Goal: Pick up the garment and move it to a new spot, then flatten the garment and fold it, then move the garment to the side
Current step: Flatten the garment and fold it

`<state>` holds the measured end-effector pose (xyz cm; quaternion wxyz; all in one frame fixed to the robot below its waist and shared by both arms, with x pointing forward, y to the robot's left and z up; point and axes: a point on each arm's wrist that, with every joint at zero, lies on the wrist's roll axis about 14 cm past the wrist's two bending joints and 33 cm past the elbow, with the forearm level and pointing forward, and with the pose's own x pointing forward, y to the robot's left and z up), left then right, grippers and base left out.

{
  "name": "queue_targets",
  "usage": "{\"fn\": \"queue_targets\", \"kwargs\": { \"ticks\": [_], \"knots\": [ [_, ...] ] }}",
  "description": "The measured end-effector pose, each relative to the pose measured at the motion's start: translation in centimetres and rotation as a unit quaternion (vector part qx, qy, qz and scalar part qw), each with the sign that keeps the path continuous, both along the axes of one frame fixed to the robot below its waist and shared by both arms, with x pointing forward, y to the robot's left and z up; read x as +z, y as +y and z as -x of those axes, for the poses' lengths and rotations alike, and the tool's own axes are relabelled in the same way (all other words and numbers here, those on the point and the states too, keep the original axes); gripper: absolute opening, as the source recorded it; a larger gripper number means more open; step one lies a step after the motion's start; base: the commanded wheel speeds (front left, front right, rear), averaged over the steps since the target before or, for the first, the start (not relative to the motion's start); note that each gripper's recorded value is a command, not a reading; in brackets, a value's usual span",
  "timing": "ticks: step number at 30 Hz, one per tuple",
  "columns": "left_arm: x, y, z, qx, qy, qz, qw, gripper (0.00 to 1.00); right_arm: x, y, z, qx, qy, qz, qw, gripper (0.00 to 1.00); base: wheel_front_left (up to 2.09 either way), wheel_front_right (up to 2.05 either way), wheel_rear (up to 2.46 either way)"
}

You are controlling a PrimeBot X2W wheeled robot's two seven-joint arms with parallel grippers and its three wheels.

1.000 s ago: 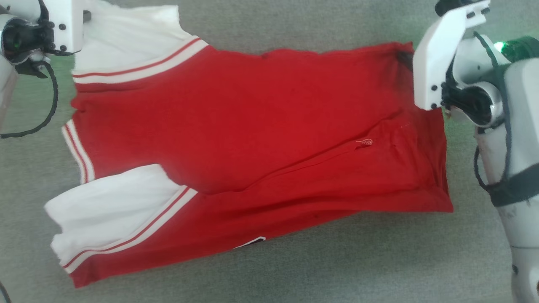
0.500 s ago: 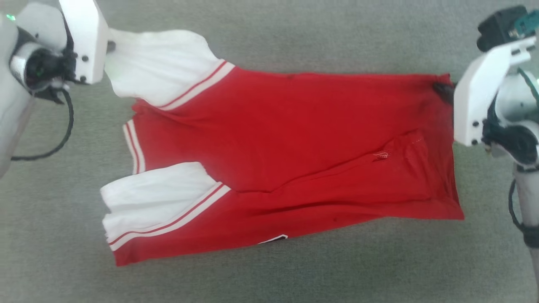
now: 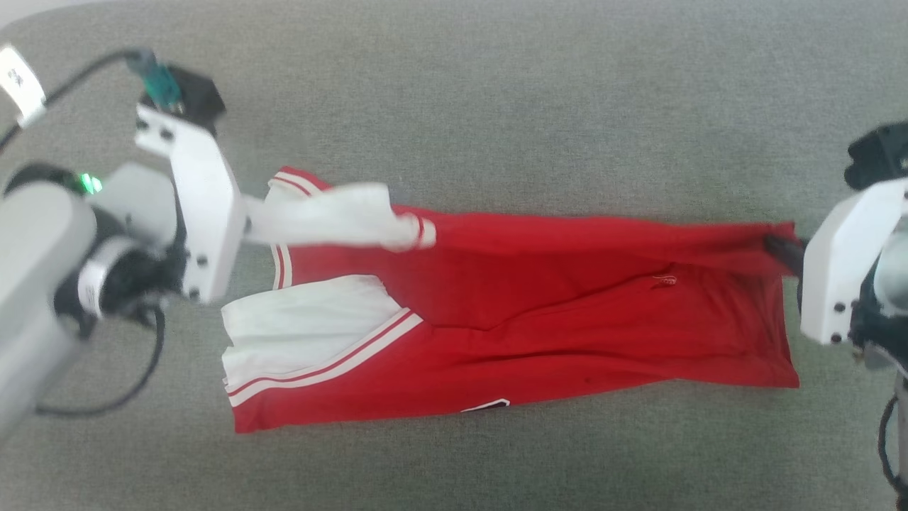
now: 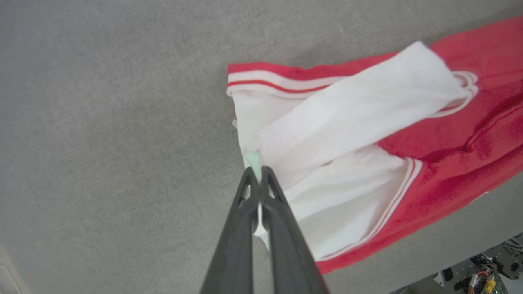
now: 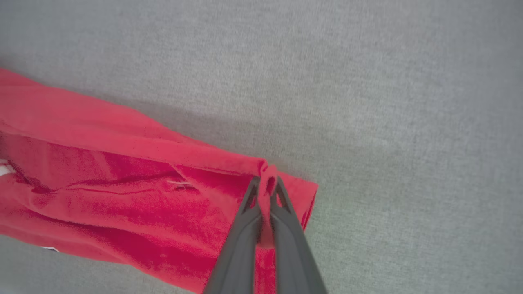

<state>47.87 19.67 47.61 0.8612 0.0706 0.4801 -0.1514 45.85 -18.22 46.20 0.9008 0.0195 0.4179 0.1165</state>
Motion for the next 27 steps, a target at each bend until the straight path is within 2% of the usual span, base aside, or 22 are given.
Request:
{"fn": "queue_targets", "kwargs": {
  "ticks": [11, 17, 18, 19, 20, 21, 22, 27],
  "knots": [
    [-4.4, -0.8, 6.1, 0.027, 0.081, 0.031, 0.996, 0.0, -3.5, -0.7, 3.2, -0.028, 0.063, -0.011, 0.998, 0.0, 0.0, 0.0, 0.0],
    [-6.4, -0.7, 7.3, 0.044, 0.102, 0.045, 0.993, 0.0, -4.6, -0.4, 3.5, -0.028, 0.074, -0.016, 0.997, 0.0, 0.0, 0.0, 0.0],
    [-6.6, -0.6, 7.3, 0.052, 0.1, 0.049, 0.992, 0.13, -4.6, -0.3, 3.4, -0.026, 0.071, -0.015, 0.997, 0.0, 0.0, 0.0, 0.0],
    [-6.7, -0.5, 7.3, 0.059, 0.102, 0.052, 0.992, 0.36, -4.6, -0.3, 3.3, -0.025, 0.068, -0.015, 0.997, 0.19, 0.0, 0.0, 0.0],
    [-6.7, -0.4, 7.2, 0.06, 0.097, 0.054, 0.992, 0.76, -4.4, -0.1, 3.1, -0.023, 0.065, -0.016, 0.998, 0.33, 0.0, 0.0, 0.0],
    [-6.3, -0.3, 6.8, 0.069, 0.079, 0.064, 0.993, 1.0, -4.0, -0.2, 2.9, -0.022, 0.053, -0.014, 0.998, 0.82, 0.0, 0.0, 0.0],
    [-6.1, -0.3, 6.7, 0.069, 0.072, 0.068, 0.993, 1.0, -3.9, -0.3, 2.8, -0.024, 0.049, -0.015, 0.998, 1.0, 0.0, 0.0, 0.0],
    [-4.0, -0.1, 5.7, 0.073, 0.009, 0.087, 0.993, 1.0, -2.3, -0.3, 2.5, -0.019, 0.019, -0.015, 1.0, 1.0, 0.0, 0.0, 0.0]
  ]
}}
